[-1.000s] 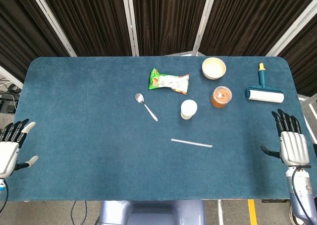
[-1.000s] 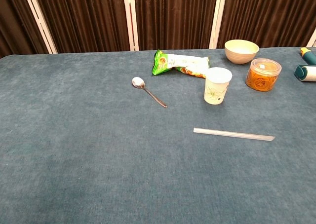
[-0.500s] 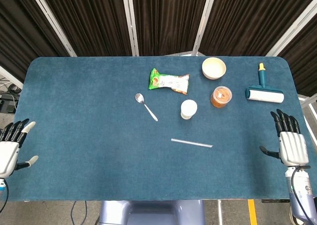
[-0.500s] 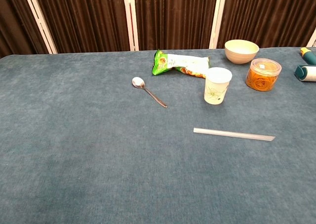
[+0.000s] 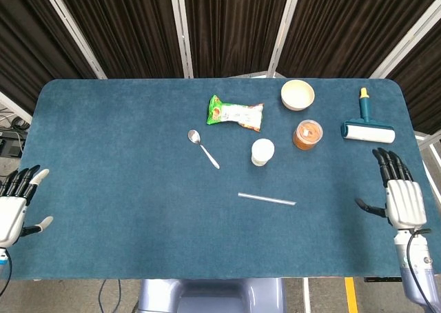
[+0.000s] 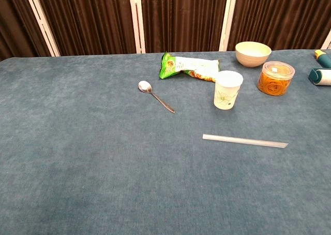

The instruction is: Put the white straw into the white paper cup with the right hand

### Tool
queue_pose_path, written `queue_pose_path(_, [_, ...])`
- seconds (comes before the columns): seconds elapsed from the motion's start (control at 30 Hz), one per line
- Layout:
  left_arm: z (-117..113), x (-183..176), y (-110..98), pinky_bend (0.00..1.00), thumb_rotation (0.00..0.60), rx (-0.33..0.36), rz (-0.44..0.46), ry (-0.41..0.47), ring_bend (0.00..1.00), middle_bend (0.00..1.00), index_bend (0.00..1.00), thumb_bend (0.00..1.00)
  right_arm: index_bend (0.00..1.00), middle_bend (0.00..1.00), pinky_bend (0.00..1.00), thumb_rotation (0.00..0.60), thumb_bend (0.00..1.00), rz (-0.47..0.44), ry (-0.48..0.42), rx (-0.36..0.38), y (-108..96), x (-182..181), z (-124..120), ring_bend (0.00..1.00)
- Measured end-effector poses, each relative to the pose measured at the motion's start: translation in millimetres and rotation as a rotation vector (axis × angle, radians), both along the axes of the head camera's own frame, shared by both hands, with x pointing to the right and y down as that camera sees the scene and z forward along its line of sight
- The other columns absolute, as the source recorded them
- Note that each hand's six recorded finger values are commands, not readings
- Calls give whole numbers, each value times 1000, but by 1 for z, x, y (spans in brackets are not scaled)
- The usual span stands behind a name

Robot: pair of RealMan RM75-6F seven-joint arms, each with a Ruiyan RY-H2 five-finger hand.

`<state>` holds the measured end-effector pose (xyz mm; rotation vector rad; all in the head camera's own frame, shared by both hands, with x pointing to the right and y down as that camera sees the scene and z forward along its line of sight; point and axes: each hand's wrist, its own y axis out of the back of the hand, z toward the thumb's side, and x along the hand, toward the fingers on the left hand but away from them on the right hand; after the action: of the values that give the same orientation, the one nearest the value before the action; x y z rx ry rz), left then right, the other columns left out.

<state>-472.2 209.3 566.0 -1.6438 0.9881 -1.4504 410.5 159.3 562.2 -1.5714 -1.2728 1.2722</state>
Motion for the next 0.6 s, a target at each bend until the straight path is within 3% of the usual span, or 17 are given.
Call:
queue_pose_path(0.07, [0, 0, 0, 0, 600, 0, -1, 0, 0, 0, 73, 197, 252, 899, 928, 600, 90, -6, -22, 34, -6, -6, -6, 783])
queue_pose_path(0.13, [0, 0, 0, 0, 600, 0, -1, 1, 0, 0, 73, 197, 302, 972, 967, 600, 89, -10, -46, 36, -8, -14, -8, 862])
queue_pose_path(0.33, [0, 0, 0, 0, 600, -1, -4, 1, 0, 0, 74, 198, 378, 1000, 1000, 600, 90, -57, -102, -13, -16, -55, -9, 978])
queue_pose_path(0.6, [0, 0, -1, 0, 600, -1, -3, -1, 0, 0, 73, 199, 488, 1000, 1000, 600, 93, -160, -166, -161, -18, -137, -1, 993])
